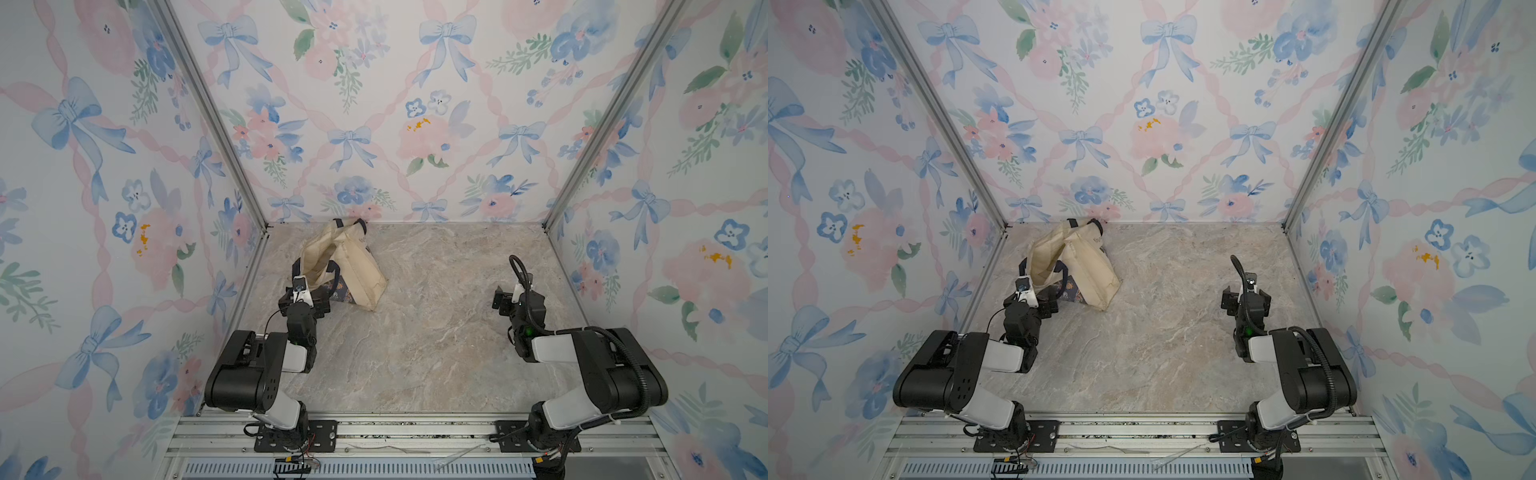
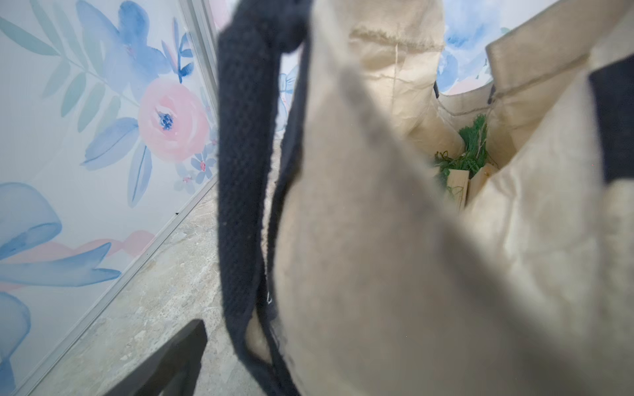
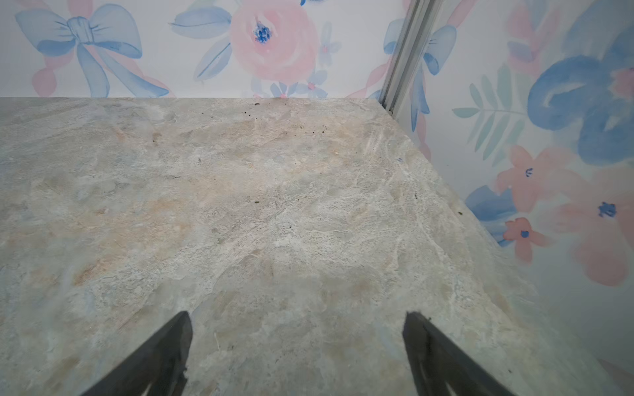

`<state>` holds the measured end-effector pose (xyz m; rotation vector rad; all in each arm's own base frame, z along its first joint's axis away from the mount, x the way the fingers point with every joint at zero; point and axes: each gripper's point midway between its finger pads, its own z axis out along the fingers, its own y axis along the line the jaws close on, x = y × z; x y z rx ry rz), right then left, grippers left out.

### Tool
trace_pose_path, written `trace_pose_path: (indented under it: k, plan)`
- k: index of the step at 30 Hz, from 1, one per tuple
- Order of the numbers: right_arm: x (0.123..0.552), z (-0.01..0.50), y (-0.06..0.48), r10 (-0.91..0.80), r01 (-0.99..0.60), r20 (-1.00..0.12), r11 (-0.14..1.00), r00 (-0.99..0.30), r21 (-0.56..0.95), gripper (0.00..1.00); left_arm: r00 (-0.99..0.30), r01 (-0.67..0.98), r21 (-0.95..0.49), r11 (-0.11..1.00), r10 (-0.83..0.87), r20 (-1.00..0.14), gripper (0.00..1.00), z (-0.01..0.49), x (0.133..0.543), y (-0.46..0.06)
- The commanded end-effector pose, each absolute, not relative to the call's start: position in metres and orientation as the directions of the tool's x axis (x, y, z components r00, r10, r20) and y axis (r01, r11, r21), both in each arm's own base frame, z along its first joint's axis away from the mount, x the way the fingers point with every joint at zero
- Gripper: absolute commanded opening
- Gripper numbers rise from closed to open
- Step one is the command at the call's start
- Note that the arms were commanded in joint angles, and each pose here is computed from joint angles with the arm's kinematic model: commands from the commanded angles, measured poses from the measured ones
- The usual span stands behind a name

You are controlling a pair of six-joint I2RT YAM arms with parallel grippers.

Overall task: Take out the folding fans from the tote bags
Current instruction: Pick up the canvas bag from the center of the board.

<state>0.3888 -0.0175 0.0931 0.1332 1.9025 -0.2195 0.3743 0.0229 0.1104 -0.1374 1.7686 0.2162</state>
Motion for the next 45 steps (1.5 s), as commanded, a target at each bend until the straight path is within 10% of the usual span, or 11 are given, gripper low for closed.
trace_pose_path:
  k: [1, 29, 45]
  plan:
    - [0.393, 0.099, -0.018, -0.013, 0.207, -0.946, 0.975, -0.325, -0.085, 0.97, -0.208, -0.225, 0.063, 0.972, 0.015, -0.978, 0.98, 0.107, 0.371, 0.025]
    - [0.406, 0.152, 0.027, -0.105, -0.058, -0.906, 0.994, -0.41, -0.089, 0.97, -0.371, -0.279, 0.079, 0.957, -0.031, -0.928, 0.98, 0.154, 0.389, 0.027]
    - [0.454, 0.23, 0.228, -0.192, -0.56, -0.825, 0.81, -0.531, 0.173, 0.97, -0.35, -0.397, -0.455, 0.797, -0.59, -0.728, 0.98, 0.255, 0.341, 0.003]
